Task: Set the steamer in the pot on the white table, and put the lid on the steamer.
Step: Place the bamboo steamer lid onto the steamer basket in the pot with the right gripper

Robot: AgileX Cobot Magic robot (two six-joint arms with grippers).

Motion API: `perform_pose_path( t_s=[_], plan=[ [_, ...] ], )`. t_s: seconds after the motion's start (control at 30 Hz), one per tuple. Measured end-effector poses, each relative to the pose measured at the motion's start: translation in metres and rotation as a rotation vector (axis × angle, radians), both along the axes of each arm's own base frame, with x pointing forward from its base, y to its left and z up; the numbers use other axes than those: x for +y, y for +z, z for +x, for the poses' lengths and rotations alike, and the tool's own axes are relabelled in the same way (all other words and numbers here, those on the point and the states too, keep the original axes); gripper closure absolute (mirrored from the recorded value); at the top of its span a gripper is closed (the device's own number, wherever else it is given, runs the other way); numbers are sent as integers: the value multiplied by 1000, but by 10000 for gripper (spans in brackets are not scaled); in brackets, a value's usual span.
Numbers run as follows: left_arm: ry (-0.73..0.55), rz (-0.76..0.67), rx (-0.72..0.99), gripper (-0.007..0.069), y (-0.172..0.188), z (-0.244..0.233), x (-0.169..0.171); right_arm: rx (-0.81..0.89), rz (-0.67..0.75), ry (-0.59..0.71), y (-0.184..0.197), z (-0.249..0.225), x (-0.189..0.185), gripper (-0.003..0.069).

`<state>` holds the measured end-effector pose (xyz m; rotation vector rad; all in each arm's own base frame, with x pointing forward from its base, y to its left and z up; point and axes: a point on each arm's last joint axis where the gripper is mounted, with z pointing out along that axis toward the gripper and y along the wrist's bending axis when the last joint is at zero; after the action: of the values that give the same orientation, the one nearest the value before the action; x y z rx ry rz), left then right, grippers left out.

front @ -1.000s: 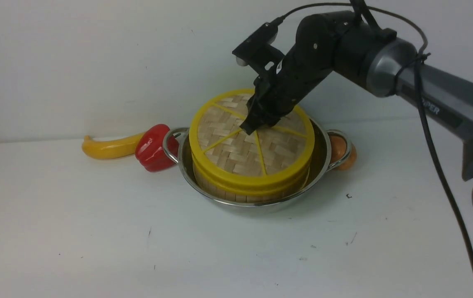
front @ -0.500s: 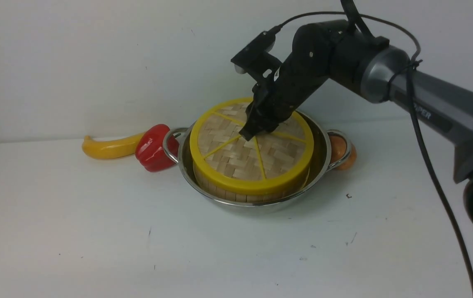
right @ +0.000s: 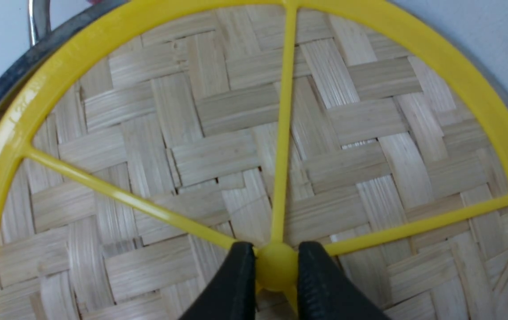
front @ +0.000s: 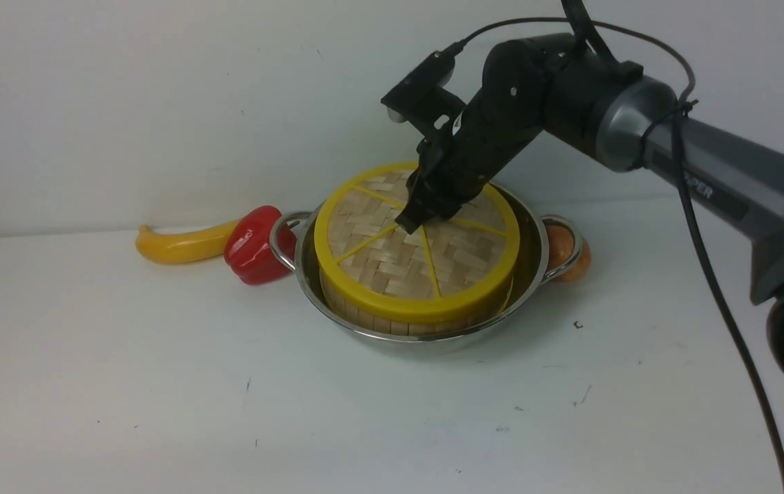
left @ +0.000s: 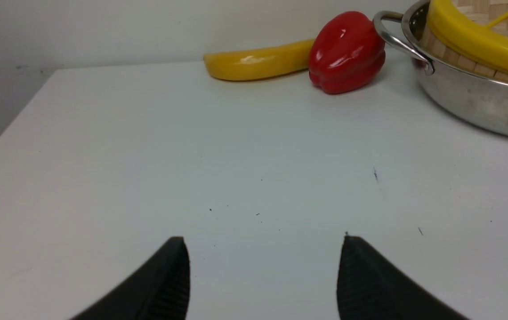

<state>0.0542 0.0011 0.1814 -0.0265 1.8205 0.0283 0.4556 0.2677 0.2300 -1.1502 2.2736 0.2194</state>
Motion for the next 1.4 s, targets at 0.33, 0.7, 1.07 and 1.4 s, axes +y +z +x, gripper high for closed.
perform_pose_path(
  t_s=[0.33, 0.7, 1.07, 1.4],
  plan=[
    [0, 0, 0, 209, 0, 0, 0, -16, -18, 1, 2, 0, -2, 527],
    [0, 0, 0, 209, 0, 0, 0, 10, 16, -10, 3, 1, -4, 527],
    [0, 0, 0, 209, 0, 0, 0, 6, 19, -11, 5, 1, -4, 438],
    [0, 0, 0, 209, 0, 0, 0, -192, 44, -59, 96, -10, -24, 132]
  ],
)
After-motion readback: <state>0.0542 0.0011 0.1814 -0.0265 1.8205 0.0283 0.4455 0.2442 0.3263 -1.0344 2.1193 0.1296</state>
